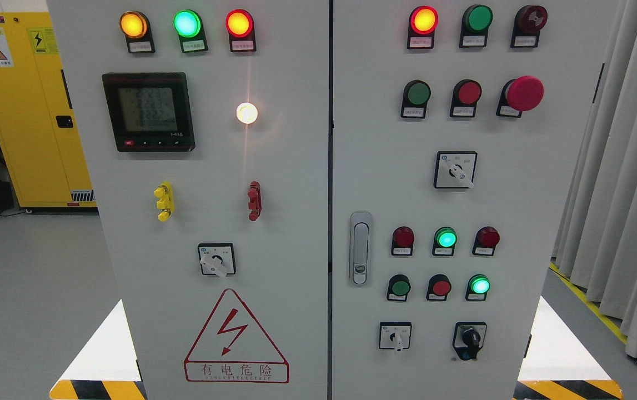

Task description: Turn on light switch 1

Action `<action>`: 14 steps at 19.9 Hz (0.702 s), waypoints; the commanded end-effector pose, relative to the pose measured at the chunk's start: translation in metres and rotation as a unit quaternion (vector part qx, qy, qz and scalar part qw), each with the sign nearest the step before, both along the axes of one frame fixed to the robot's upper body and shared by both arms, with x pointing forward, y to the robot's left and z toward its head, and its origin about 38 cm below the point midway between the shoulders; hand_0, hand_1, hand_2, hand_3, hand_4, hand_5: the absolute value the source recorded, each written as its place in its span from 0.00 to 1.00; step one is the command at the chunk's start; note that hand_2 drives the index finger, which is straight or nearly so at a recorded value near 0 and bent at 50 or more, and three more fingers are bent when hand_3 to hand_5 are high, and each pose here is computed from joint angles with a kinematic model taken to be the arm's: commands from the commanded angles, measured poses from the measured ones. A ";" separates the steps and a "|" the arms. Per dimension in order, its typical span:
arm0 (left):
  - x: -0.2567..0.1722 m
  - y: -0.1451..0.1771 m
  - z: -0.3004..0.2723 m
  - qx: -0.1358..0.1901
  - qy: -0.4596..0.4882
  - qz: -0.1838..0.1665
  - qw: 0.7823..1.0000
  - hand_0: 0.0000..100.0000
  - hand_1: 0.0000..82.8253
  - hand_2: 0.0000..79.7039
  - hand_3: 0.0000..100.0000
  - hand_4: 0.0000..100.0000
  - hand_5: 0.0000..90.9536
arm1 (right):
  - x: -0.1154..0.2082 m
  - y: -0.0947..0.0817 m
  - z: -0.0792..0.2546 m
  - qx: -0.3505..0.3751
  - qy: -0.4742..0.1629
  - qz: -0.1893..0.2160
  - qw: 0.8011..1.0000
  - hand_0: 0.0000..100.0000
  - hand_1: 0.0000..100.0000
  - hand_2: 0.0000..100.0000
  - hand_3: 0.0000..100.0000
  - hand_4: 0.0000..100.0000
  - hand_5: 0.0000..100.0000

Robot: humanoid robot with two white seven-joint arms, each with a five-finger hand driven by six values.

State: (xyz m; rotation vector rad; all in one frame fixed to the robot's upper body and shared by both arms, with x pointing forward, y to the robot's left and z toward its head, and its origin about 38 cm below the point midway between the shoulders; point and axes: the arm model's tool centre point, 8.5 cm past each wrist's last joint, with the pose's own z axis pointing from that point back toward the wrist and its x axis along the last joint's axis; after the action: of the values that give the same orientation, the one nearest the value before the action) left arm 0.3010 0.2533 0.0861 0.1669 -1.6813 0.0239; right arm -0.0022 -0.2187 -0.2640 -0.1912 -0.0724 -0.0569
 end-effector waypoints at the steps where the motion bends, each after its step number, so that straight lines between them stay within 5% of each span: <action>1: -0.077 0.052 -0.145 -0.020 0.173 0.040 0.984 0.23 0.40 0.63 0.89 0.90 0.72 | 0.000 0.000 0.000 -0.001 0.000 0.000 1.000 0.00 0.50 0.04 0.00 0.00 0.00; 5: -0.151 0.052 -0.229 -0.039 0.260 0.015 0.965 0.21 0.36 0.60 0.86 0.87 0.68 | 0.000 0.000 0.000 0.000 0.000 0.000 1.000 0.00 0.50 0.04 0.00 0.00 0.00; 9: -0.235 0.039 -0.293 -0.071 0.402 0.016 0.913 0.20 0.35 0.58 0.82 0.84 0.65 | 0.000 0.000 0.000 -0.001 0.000 0.000 1.000 0.00 0.50 0.04 0.00 0.00 0.00; 11: -0.263 0.030 -0.306 -0.090 0.445 -0.013 0.891 0.17 0.33 0.45 0.65 0.67 0.41 | 0.000 0.000 0.000 -0.001 0.000 0.000 1.000 0.00 0.50 0.04 0.00 0.00 0.00; 12: -0.275 0.025 -0.311 -0.099 0.465 -0.028 0.879 0.17 0.33 0.44 0.65 0.67 0.41 | 0.000 0.000 0.000 0.000 0.000 0.000 1.000 0.00 0.50 0.04 0.00 0.00 0.00; 14: -0.301 0.023 -0.319 -0.109 0.508 -0.041 0.854 0.15 0.34 0.25 0.43 0.47 0.10 | 0.000 0.000 0.000 0.000 0.000 0.000 1.000 0.00 0.50 0.04 0.00 0.00 0.00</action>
State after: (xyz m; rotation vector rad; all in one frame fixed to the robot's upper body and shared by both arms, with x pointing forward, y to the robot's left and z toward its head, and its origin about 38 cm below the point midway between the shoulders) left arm 0.1749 0.2774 -0.1295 -0.0071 -1.2267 -0.0330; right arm -0.0022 -0.2188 -0.2640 -0.1918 -0.0724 -0.0569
